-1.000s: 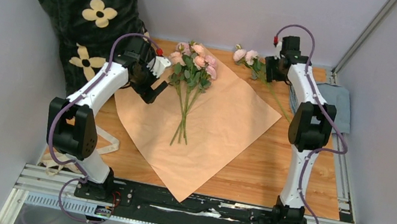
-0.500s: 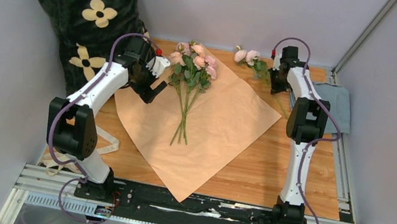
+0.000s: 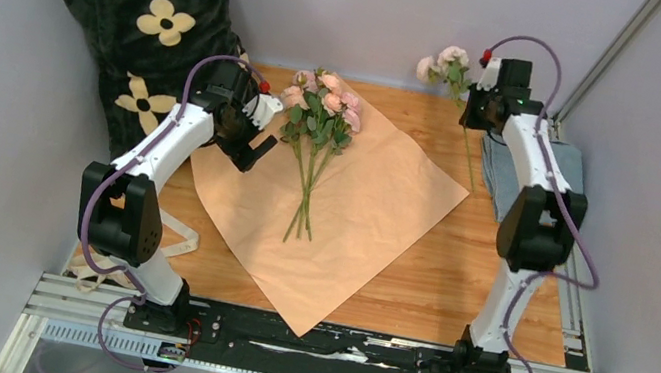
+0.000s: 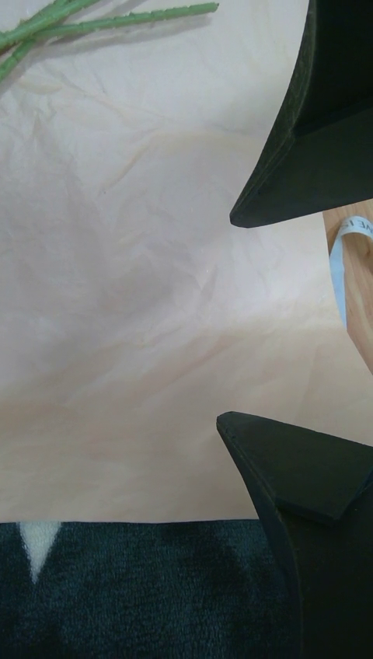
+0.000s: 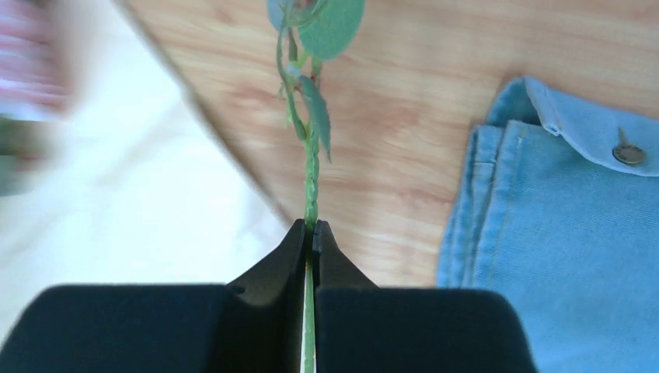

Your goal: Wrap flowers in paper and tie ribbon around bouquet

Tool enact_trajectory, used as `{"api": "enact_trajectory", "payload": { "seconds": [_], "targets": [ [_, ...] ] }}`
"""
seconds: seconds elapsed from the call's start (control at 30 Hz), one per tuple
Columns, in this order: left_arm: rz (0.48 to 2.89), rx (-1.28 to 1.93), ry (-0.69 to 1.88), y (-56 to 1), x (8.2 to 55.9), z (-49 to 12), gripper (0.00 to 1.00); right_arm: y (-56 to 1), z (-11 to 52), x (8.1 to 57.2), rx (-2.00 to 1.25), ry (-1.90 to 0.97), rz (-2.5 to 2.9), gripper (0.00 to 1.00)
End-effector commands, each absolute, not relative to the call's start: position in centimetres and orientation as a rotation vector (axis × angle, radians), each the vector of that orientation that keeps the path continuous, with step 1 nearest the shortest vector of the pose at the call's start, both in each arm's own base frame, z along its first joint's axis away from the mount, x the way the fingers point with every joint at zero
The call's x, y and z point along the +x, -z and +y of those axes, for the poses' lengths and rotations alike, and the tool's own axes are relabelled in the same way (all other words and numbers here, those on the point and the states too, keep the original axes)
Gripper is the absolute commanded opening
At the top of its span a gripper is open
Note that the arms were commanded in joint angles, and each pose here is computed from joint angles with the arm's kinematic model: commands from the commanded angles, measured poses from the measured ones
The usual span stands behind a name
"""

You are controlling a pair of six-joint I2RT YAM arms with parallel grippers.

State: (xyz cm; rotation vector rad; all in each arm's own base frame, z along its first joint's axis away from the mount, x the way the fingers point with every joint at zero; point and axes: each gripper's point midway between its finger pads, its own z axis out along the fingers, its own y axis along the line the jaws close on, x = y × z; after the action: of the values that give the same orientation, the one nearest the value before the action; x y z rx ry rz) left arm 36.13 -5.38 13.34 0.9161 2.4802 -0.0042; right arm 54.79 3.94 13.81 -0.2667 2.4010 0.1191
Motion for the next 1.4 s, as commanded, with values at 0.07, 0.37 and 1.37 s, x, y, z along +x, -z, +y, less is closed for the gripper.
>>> {"api": "enact_trajectory", "payload": {
  "seconds": [0.07, 0.37, 1.37],
  "targets": [
    [2.482, 0.906, -0.136, -14.5, 36.4, -3.1, 1.00, -28.9, 18.5, 50.4, -0.177, -0.766, 1.876, 0.00],
    [2.496, 0.772, -0.192, -15.7, 36.2, 1.2, 1.00, -22.6, 38.5, 45.2, -0.098, -1.159, 1.950, 0.00],
    [2.530, 0.319, -0.114, -14.9, 35.0, 8.4, 1.00, -10.6, 7.9, 38.9, 0.088, -0.207, 2.628, 0.91]
  ]
}}
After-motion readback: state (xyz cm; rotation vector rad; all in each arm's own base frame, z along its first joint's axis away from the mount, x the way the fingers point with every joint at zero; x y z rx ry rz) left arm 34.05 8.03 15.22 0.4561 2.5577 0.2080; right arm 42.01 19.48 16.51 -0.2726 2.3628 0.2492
